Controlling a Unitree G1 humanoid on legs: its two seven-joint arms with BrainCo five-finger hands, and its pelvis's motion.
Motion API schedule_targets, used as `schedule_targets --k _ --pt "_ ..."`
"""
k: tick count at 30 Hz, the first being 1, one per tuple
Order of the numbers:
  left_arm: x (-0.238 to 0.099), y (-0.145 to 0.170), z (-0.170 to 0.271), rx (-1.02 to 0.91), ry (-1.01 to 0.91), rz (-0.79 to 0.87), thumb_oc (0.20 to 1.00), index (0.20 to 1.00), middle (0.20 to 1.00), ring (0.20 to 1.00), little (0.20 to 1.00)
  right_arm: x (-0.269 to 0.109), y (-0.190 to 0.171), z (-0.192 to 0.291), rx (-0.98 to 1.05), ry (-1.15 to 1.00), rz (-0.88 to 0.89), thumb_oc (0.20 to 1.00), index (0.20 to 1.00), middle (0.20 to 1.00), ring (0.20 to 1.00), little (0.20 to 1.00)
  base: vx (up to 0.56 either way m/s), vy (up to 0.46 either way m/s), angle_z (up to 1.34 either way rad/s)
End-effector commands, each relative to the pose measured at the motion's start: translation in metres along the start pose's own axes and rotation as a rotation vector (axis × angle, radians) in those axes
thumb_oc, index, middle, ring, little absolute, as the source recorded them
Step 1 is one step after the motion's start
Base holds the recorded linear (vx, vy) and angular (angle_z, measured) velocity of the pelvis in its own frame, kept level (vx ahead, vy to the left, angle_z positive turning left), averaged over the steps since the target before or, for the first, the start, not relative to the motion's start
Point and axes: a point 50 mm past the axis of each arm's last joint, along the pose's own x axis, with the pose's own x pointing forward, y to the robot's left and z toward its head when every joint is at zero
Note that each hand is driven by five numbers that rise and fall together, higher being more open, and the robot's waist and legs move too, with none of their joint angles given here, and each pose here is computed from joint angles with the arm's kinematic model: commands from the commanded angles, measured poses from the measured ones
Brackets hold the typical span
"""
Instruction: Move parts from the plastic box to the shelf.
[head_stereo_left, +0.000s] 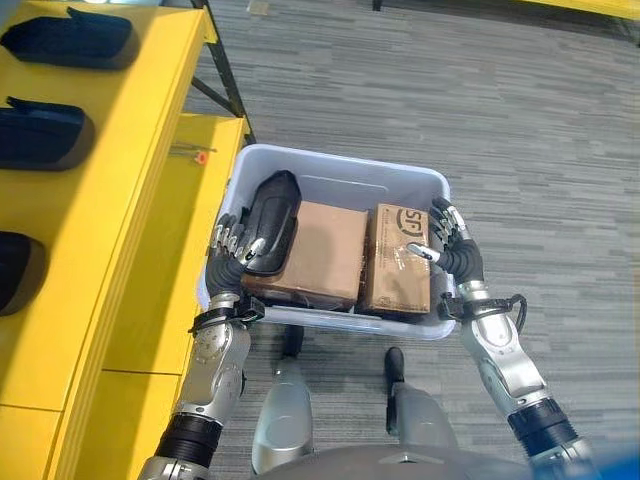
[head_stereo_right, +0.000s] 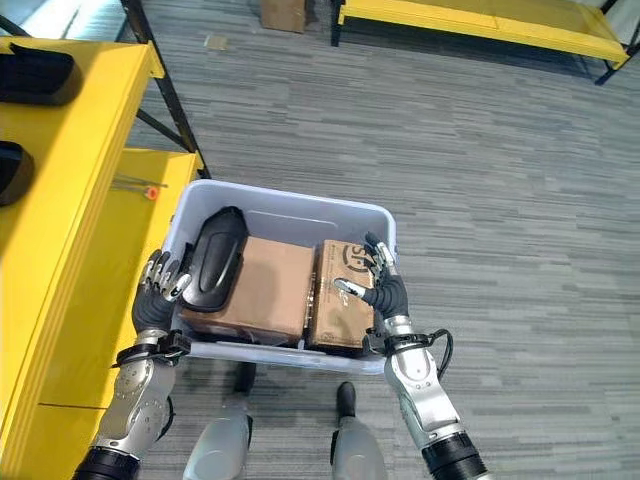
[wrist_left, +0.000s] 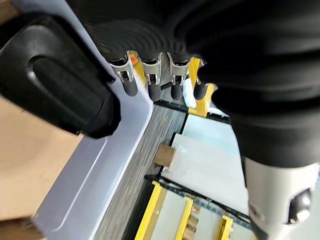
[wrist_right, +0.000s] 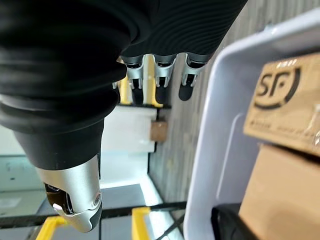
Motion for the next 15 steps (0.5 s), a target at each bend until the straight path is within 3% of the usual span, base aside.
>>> schedule_targets --k 1,15 --pt "0.001 -0.005 0.022 0.005 -0.118 -0.054 1.000 1.000 1.000 1.000 1.000 0.002 -0.005 0.021 0.004 -0.106 -0.003 1.000 1.000 1.000 1.000 1.000 0.00 0.000 0.00" --pt "0.031 -0.016 0.060 0.231 -0.316 -0.078 1.000 1.000 1.000 1.000 1.000 0.013 -0.004 0.044 0.016 -0.220 0.001 1.000 1.000 1.000 1.000 1.000 -0.01 0.003 0.01"
